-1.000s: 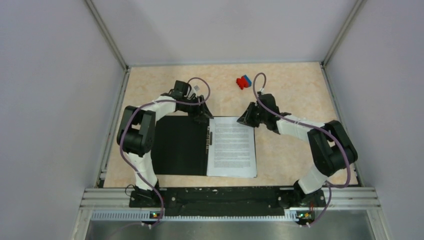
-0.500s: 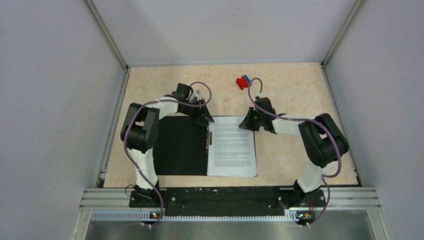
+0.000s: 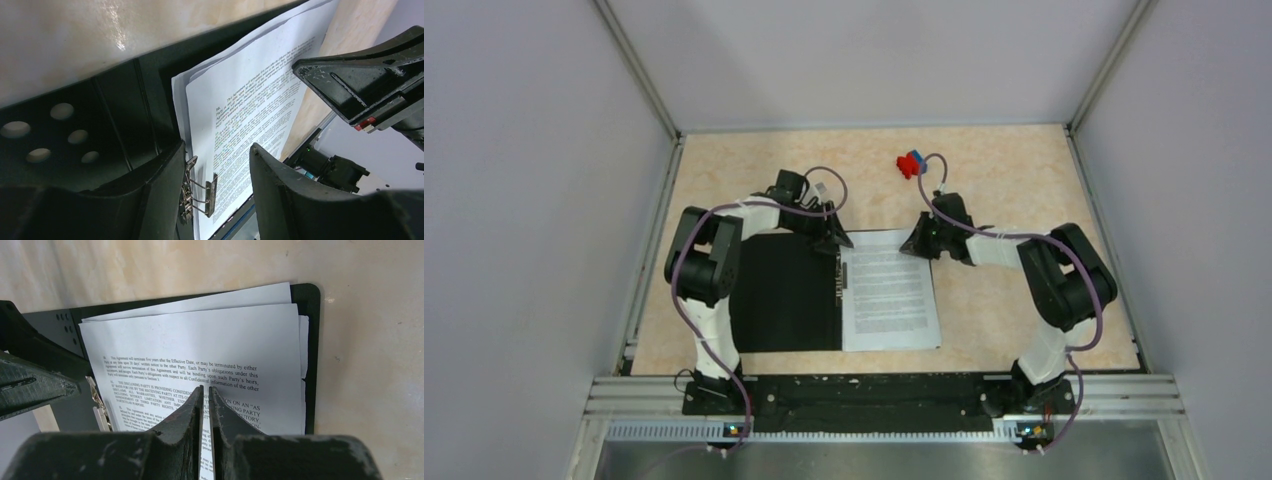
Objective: Put the files into the folder
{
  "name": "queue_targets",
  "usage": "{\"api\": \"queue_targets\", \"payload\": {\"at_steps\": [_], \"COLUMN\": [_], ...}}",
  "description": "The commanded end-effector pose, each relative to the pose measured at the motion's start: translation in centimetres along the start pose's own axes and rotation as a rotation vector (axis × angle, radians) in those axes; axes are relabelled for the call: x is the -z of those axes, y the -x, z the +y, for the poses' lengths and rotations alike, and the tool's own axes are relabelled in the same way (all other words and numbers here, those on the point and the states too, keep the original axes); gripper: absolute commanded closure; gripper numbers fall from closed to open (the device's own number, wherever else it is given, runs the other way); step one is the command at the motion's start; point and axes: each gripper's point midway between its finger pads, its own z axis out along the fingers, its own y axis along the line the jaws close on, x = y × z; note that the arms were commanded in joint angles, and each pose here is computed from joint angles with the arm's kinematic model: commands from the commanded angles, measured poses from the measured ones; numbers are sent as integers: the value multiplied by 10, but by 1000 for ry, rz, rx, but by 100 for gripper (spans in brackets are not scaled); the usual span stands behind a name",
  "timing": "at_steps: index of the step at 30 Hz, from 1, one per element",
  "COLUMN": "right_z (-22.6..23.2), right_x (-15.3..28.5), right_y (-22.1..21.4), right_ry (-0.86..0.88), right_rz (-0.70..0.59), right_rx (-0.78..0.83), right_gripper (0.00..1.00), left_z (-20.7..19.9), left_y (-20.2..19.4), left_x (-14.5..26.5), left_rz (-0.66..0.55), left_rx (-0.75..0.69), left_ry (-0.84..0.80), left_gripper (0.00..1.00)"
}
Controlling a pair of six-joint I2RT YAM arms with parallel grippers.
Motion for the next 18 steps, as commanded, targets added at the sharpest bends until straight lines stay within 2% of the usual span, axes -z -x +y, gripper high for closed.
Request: {"api": "queue_targets", "payload": {"at_steps": [1, 10, 18], "right_z": [-25, -25, -22], "right_x": [-8, -8, 0], "right_y": [-5, -5, 5], "right_ry": [-94, -98, -109], "right_rz": [13, 12, -41], "right_rx": [10, -5, -43], "right_gripper": [90, 91, 91], "left_z": [-26, -41, -43], "left_y": [0, -8, -6], "left_x": [15, 21, 27], "left_rz": [-34, -32, -56], "left_rx": [-62, -88, -93], "left_ry": [-68, -97, -81], "left_gripper": [45, 45, 45]}}
